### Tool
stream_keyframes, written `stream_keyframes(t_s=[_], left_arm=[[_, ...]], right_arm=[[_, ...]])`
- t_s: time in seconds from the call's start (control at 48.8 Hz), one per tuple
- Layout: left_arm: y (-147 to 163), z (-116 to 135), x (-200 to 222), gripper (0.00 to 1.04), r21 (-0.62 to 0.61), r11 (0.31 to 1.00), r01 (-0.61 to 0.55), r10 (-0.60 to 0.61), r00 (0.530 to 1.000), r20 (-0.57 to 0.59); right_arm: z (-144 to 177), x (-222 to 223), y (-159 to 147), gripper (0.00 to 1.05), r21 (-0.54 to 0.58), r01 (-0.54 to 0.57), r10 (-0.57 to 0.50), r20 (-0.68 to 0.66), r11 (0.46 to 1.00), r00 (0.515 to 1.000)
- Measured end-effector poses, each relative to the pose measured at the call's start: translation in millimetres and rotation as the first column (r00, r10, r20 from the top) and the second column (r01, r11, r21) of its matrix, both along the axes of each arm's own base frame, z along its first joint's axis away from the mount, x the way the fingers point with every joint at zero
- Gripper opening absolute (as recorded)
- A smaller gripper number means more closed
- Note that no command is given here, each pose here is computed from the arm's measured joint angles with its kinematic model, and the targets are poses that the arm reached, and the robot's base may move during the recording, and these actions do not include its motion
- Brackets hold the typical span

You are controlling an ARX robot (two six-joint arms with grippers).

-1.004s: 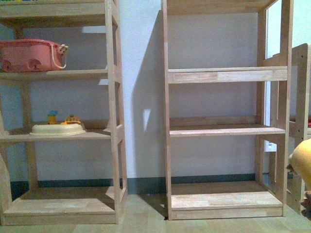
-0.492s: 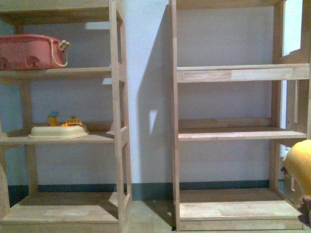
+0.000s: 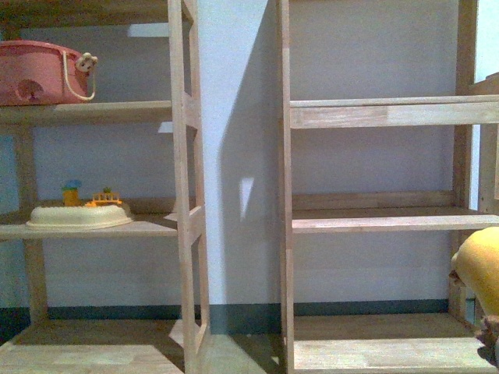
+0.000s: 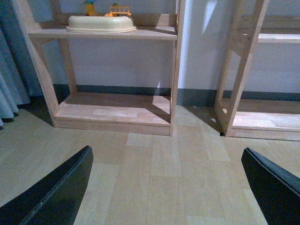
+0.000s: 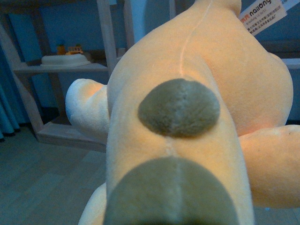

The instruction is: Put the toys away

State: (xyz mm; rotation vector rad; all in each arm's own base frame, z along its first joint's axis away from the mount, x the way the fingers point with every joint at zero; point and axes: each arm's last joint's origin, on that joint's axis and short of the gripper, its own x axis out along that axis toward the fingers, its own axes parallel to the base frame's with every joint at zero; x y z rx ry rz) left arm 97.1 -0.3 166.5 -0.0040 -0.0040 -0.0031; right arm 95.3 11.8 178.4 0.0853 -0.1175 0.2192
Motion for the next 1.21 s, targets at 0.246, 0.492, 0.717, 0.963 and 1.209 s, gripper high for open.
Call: stream_keyframes(t_s=[0.246, 0.492, 0.717, 0.963, 1.209], left_arm=[[0.0, 0.0, 0.0, 0.99, 0.000, 1.000, 0.000, 0.000, 1.000, 0.000], [0.0, 0.0, 0.0, 0.99, 0.000, 1.000, 0.000, 0.000, 1.000, 0.000], [0.0, 0.0, 0.0, 0.99, 0.000, 1.000, 0.001, -0.001, 1.000, 0.000], [0.0, 0.0, 0.0, 0.99, 0.000, 1.000, 0.001, -0.001, 1.000, 0.000], [0.0, 0.0, 0.0, 0.99, 0.000, 1.000, 0.000, 0.000, 1.000, 0.000]], right_arm=[[0.0, 0.0, 0.0, 0.11, 0.000, 0.000, 0.000, 0.000, 1.000, 1.000], [0.0, 0.0, 0.0, 0.11, 0.000, -0.001, 0.001, 0.000, 1.000, 1.000], [0.0, 0.0, 0.0, 0.11, 0.000, 0.000, 0.000, 0.000, 1.000, 1.000], [0.0, 0.0, 0.0, 0.11, 0.000, 0.000, 0.000, 0.000, 1.000, 1.000], [0.0, 0.0, 0.0, 0.11, 0.000, 0.000, 0.000, 0.000, 1.000, 1.000]])
